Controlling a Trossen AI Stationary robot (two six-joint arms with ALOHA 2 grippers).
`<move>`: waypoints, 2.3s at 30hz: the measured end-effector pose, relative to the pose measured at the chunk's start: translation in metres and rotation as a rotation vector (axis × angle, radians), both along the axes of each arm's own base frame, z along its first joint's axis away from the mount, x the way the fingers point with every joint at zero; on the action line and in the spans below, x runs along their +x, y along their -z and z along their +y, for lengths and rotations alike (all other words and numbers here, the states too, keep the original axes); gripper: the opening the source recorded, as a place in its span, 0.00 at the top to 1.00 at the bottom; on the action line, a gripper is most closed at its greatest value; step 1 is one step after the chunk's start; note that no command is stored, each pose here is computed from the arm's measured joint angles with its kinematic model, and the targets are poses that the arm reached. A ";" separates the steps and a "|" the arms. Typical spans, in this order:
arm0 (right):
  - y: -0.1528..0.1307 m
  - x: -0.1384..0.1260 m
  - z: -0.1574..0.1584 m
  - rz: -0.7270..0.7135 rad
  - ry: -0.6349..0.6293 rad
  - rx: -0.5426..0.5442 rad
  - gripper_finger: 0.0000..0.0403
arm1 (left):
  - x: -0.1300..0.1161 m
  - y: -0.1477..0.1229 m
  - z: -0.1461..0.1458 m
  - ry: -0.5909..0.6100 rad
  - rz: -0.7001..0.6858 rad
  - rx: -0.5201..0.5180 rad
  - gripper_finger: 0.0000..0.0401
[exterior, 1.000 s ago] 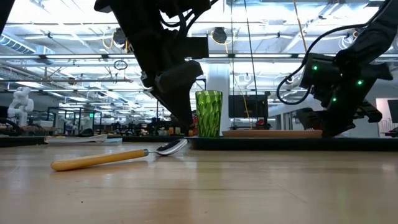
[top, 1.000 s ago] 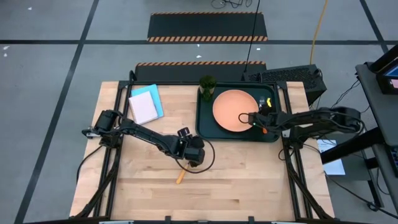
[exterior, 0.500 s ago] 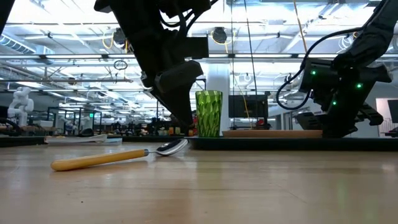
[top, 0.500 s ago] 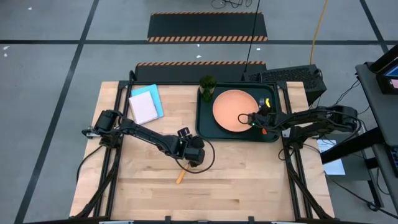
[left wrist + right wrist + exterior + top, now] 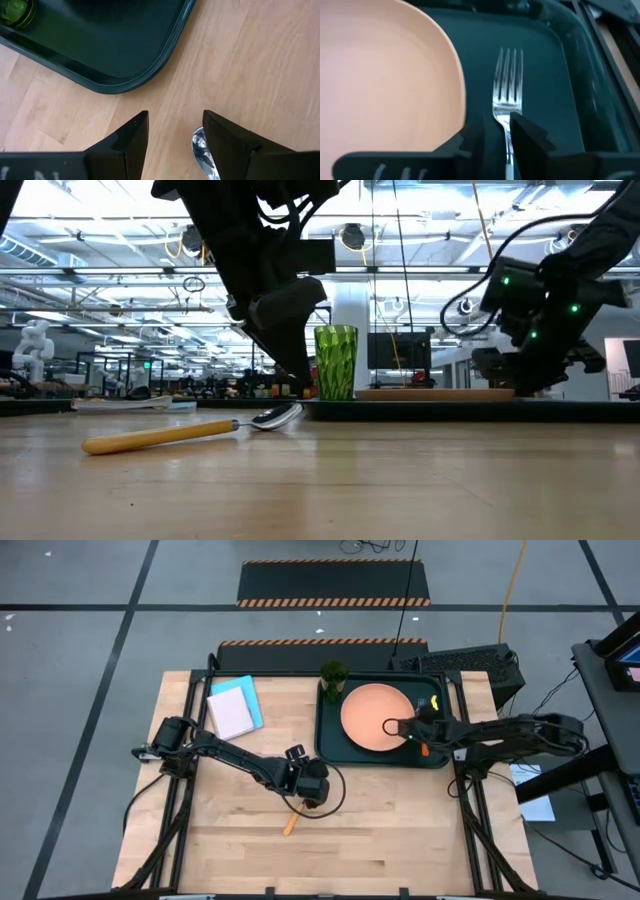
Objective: Pick and place plate/cup/fork/spoon on tray
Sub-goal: Put the yellow spoon to the right of the orange fork on the black tray
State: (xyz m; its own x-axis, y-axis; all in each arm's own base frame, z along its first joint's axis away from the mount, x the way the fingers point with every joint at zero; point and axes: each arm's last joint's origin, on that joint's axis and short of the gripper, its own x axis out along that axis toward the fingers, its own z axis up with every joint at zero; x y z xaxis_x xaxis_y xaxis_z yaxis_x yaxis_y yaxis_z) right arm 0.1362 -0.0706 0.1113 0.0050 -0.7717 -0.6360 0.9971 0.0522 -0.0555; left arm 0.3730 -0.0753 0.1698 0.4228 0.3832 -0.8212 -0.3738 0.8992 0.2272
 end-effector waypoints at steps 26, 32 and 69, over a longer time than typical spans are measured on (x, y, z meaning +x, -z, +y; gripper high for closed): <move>-0.074 -0.001 0.060 -0.520 -0.829 0.110 0.74 | -0.025 0.004 -0.054 -0.186 -0.001 -0.241 0.52; -0.084 0.001 0.068 -0.623 -0.894 0.082 0.74 | -0.028 0.007 -0.064 -0.308 -0.057 -0.285 0.52; -0.090 0.004 0.073 -0.671 -0.935 0.028 0.74 | -0.005 0.039 -0.006 -0.505 -0.030 -0.214 0.80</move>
State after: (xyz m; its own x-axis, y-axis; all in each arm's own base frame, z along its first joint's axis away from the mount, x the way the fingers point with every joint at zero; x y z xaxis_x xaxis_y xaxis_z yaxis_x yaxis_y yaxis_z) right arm 0.1399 0.0027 0.2017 0.9119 -0.2736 -0.3059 0.3965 0.7797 0.4847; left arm 0.3684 -0.0815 0.1305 0.2538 0.3705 -0.8935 -0.7747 0.6309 0.0415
